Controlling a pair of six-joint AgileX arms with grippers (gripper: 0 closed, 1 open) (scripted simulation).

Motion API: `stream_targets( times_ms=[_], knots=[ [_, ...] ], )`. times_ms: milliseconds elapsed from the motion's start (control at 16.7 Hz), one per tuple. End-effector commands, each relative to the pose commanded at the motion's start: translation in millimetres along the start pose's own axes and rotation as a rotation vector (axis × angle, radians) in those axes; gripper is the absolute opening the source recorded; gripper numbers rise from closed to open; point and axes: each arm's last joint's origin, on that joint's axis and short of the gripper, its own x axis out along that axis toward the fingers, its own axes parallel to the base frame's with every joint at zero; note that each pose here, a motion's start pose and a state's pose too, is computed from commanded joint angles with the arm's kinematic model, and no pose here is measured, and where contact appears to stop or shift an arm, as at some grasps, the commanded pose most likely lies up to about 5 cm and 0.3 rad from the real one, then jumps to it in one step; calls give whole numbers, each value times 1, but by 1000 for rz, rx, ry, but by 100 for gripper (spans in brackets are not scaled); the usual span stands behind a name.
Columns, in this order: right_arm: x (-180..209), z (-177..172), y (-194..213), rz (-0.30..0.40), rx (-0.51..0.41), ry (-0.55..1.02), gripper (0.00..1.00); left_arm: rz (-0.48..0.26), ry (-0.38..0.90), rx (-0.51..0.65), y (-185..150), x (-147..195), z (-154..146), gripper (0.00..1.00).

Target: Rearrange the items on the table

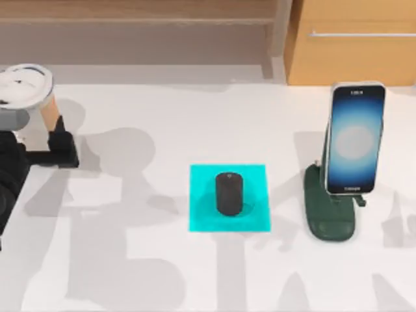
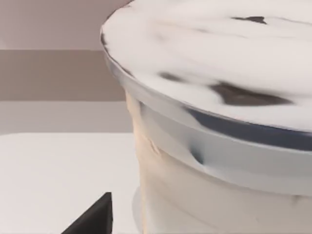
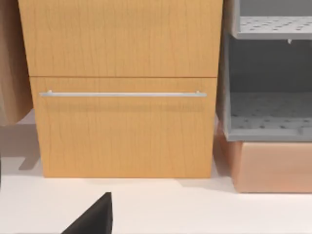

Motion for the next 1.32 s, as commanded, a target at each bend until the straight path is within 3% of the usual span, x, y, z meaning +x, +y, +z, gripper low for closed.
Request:
stream_targets(
  times_ms=[780, 1320],
  knots=[
    [0, 0, 0, 0, 0, 0, 100, 0, 0, 0, 0, 30, 0, 100],
    [0, 0, 0, 0, 0, 0, 100, 0, 0, 0, 0, 30, 0, 32]
  ],
)
